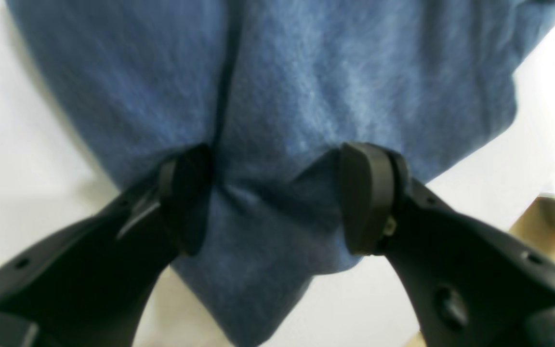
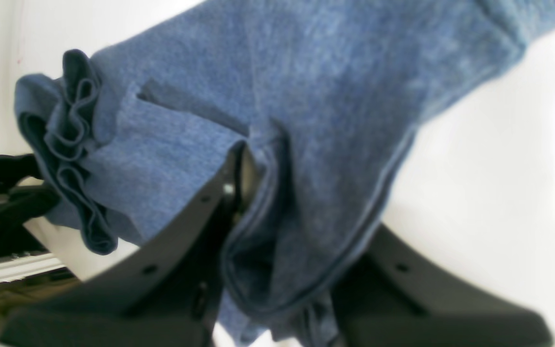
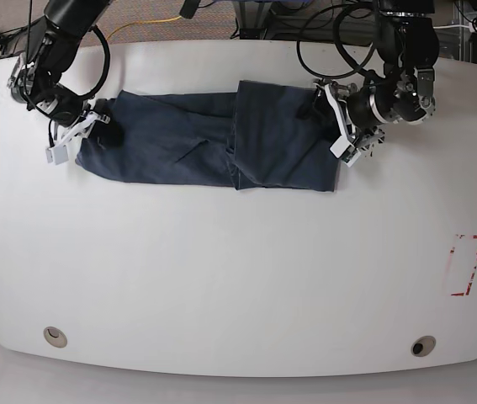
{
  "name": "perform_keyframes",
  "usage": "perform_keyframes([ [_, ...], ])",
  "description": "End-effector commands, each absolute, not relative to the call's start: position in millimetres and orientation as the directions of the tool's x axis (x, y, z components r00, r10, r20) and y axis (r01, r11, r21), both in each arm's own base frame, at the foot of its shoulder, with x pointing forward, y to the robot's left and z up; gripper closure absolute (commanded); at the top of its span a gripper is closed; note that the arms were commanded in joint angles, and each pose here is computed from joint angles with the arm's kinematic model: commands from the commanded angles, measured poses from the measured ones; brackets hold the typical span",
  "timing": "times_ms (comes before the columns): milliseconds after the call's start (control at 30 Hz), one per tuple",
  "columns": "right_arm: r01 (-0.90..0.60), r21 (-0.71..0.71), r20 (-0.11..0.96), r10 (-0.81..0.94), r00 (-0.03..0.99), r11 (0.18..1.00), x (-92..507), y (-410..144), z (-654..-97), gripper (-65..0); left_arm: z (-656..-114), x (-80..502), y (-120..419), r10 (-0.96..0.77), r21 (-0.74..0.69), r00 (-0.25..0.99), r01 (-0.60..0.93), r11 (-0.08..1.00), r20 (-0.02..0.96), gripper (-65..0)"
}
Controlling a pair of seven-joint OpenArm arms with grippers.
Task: Fold the T-shirt properly
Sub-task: 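Grasp both ends of the navy strip with the left and right grippers, then fold the strip in half, bringing the left gripper's end onto the right gripper's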
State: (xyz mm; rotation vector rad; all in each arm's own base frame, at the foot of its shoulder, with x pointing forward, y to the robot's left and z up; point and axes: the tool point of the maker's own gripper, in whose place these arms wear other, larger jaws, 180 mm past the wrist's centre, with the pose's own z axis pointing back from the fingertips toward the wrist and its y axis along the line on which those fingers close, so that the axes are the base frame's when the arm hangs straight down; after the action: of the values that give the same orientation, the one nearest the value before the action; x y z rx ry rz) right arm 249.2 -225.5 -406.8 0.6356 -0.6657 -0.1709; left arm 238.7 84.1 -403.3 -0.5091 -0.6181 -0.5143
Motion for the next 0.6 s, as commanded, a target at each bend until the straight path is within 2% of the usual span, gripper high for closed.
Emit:
perform_keyframes([
  [0, -0.114, 0.532, 0.623, -0.297, 0.723, 0.839, 264.7, -240.9, -374.1, 0.0, -407.6, 244.7, 87.2, -0.302, -0.286, 0.709, 0.581, 0.762, 0.637, -38.3],
  [233, -0.224, 0.369, 0.735, -0.136, 0.664, 0.902, 259.5, -233.6, -325.5, 0.0, -414.8, 247.1, 72.0, -0.256, -0.343, 0.734, 0.558, 0.756, 0.629, -38.3],
  [400, -0.345, 0.305, 0.764, -0.012, 0.645, 0.888, 259.3, -201.0, -304.3, 0.0, -411.7, 258.3, 52.2, -0.215, -0.382, 0.734, 0.553, 0.740, 0.644, -38.3],
  [567, -0.441, 0.305, 0.773, 0.052, 0.632, 0.844, 259.6, -161.8, -295.9, 0.0, -415.3, 262.1, 27.7, -0.169, -0.447, 0.754, 0.537, 0.715, 0.635, -38.3],
])
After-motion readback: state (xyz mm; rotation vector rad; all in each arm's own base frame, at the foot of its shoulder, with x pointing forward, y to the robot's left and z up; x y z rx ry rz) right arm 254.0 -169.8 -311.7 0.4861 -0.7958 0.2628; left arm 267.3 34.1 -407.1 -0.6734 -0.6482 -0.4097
